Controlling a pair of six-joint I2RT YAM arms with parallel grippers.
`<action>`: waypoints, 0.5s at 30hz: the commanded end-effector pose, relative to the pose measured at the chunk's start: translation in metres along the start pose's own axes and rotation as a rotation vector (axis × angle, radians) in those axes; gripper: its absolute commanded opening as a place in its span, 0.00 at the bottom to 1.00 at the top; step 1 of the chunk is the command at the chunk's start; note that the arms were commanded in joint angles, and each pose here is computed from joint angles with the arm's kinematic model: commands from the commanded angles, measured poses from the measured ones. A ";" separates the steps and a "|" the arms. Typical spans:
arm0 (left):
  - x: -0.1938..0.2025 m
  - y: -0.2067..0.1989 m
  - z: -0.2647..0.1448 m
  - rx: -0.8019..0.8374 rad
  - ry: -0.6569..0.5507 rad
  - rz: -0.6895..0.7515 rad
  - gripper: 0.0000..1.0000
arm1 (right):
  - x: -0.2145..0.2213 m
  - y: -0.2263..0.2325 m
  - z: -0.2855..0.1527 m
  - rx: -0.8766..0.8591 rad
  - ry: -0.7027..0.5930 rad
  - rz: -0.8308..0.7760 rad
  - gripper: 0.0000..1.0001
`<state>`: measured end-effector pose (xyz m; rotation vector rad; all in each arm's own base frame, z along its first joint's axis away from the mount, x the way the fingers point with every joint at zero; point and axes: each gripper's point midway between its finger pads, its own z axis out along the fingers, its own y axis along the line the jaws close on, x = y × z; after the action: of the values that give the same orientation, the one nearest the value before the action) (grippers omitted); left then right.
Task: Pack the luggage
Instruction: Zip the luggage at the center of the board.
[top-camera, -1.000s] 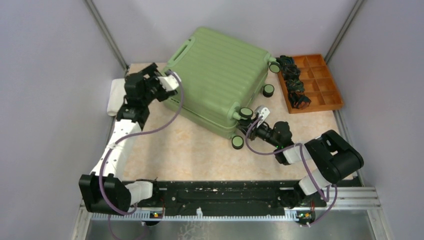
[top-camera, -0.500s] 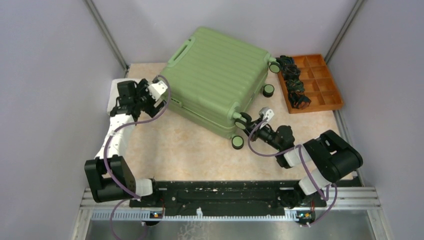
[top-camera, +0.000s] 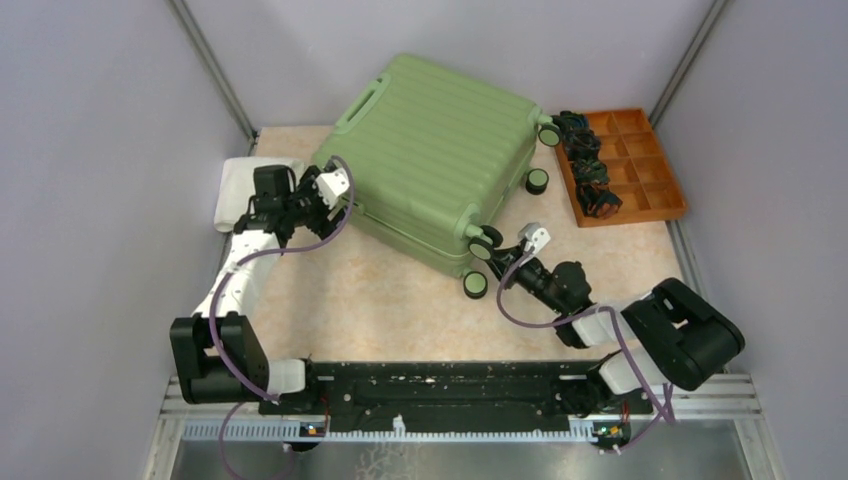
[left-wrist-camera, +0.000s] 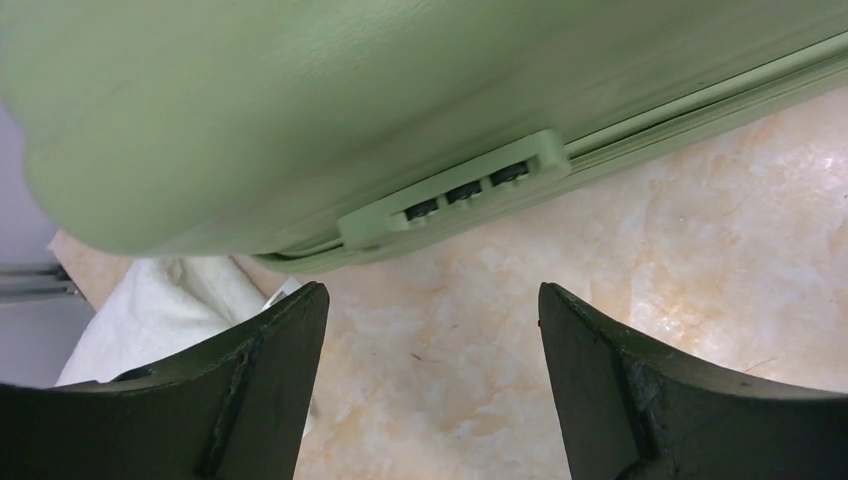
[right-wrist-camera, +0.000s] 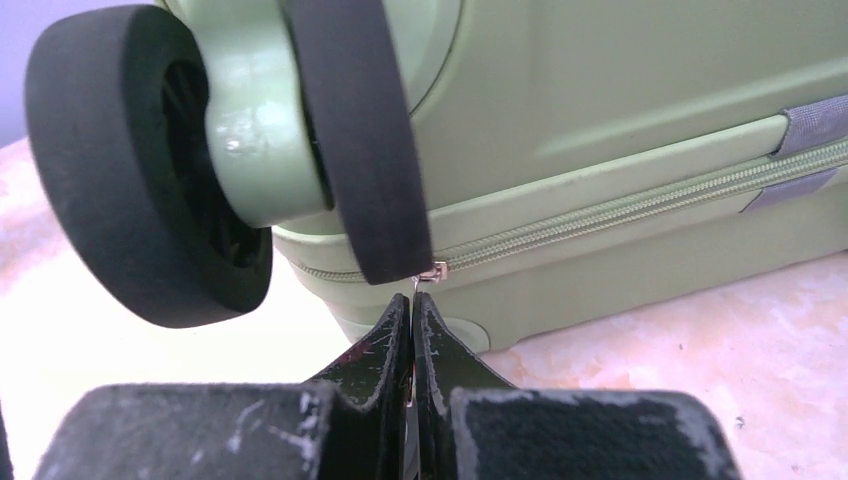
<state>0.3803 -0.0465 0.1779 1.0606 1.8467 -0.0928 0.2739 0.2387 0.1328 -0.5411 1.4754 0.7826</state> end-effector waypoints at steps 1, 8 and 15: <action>-0.021 -0.015 0.001 0.034 -0.070 0.033 0.83 | -0.017 0.033 0.002 -0.099 -0.048 -0.072 0.00; -0.041 -0.026 0.002 0.058 -0.102 0.052 0.81 | -0.013 0.034 0.002 -0.083 -0.042 -0.079 0.00; -0.046 -0.047 0.009 0.072 -0.091 0.161 0.75 | -0.012 0.058 0.001 -0.126 -0.058 -0.057 0.00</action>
<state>0.3653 -0.0936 0.1819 1.1753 1.7685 -0.1427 0.2690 0.2448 0.1310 -0.5580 1.4767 0.6758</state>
